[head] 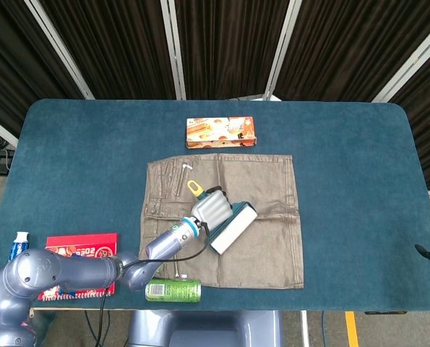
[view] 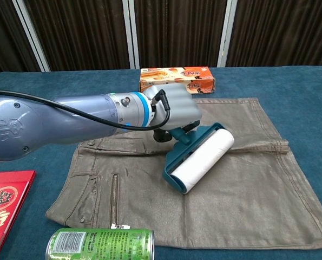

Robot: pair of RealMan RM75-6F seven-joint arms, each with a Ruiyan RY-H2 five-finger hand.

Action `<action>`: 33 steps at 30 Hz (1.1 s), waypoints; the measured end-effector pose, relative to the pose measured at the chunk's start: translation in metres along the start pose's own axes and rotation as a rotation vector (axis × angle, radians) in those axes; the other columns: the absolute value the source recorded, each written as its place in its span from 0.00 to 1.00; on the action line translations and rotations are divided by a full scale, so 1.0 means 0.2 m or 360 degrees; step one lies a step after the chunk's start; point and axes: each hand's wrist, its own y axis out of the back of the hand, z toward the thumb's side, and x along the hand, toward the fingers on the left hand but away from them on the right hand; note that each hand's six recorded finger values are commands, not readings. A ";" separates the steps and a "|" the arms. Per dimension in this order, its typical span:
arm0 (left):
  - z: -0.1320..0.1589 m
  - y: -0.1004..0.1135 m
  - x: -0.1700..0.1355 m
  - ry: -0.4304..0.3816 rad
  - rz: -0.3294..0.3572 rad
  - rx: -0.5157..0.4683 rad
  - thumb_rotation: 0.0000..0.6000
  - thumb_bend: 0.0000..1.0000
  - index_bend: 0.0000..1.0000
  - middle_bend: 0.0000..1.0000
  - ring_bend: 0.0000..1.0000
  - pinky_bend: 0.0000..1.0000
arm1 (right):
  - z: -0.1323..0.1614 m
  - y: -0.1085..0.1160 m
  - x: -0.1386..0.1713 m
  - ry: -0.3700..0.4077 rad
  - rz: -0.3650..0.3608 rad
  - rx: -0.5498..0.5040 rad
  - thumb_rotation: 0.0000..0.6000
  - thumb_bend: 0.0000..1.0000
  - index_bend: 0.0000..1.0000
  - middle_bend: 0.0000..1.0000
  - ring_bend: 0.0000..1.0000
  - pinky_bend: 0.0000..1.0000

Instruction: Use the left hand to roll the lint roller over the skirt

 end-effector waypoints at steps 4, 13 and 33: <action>0.02 0.00 0.00 -0.0007 -0.0013 0.0026 1.00 0.75 0.55 0.51 0.41 0.45 | 0.00 0.00 0.00 -0.0003 -0.0007 0.0011 1.00 0.00 0.00 0.00 0.00 0.00; -0.09 -0.15 -0.05 0.0087 -0.0159 0.0090 1.00 0.75 0.55 0.51 0.41 0.45 | 0.00 0.00 0.00 -0.0010 -0.0010 0.0024 1.00 0.00 0.00 0.00 0.00 0.00; -0.62 -0.67 -0.40 0.0385 -0.0485 0.0059 1.00 0.75 0.54 0.51 0.41 0.45 | 0.04 -0.01 0.00 0.0004 -0.0016 0.0040 1.00 0.00 0.00 0.00 0.00 0.00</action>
